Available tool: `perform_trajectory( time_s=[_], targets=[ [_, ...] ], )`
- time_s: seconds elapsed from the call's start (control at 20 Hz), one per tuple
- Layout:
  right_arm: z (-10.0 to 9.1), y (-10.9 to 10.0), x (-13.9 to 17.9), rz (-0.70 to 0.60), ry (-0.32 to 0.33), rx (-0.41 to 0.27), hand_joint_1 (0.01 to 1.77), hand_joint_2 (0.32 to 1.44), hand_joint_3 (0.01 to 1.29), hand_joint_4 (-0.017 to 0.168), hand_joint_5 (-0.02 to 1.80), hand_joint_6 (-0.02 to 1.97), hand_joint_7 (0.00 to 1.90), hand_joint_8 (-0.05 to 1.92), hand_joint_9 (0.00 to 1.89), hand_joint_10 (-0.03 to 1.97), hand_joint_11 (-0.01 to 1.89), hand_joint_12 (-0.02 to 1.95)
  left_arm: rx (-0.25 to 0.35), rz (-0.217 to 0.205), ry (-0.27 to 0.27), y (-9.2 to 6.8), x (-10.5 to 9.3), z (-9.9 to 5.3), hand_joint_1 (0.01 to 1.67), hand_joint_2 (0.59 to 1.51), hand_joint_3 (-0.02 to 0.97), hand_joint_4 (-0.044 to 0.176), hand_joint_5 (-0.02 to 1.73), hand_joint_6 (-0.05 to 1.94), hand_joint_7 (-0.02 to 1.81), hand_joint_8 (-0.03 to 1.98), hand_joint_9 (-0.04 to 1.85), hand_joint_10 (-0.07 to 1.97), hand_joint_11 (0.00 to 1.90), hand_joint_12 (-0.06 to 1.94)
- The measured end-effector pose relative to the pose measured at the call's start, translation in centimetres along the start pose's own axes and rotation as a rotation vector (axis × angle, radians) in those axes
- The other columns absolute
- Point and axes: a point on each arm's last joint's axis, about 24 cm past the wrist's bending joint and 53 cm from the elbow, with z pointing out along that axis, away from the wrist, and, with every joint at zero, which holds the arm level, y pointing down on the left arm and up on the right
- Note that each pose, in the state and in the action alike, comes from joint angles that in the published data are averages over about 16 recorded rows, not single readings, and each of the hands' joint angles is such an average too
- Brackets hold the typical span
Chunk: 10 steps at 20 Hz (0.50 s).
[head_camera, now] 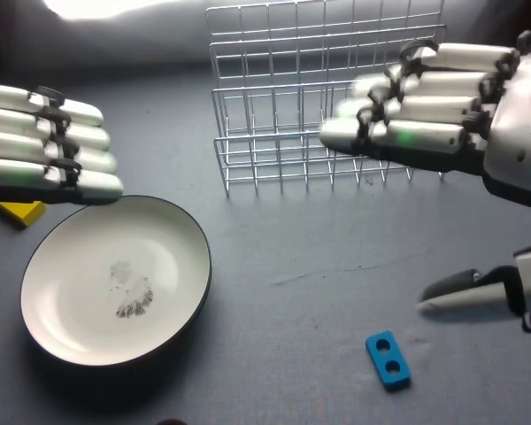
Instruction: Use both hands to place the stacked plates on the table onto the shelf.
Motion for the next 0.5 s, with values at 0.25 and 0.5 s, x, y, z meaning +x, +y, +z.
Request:
perform_trajectory(
  time_s=[0.25,0.5],
  targets=[
    [0.0,0.0,-0.1,-0.006,-0.005,0.000,0.08,1.04,0.04,-0.002,0.04,0.02,0.04,-0.02,0.05,-0.01,0.02,0.09,-0.005,0.010,0.030,0.3,0.7,0.0,0.03,0.957,0.060,0.002,0.02,0.01,0.02,0.01,0.02,-0.06,0.02,0.01],
    [0.1,0.1,-0.3,-0.010,-0.019,-0.004,0.03,1.04,0.03,-0.002,0.02,0.02,0.01,-0.02,0.02,-0.01,0.02,0.01,-0.020,0.018,0.071,0.7,1.7,0.0,0.03,0.967,0.044,0.002,0.02,0.01,0.01,0.01,0.02,-0.06,0.02,0.01]
  ],
)
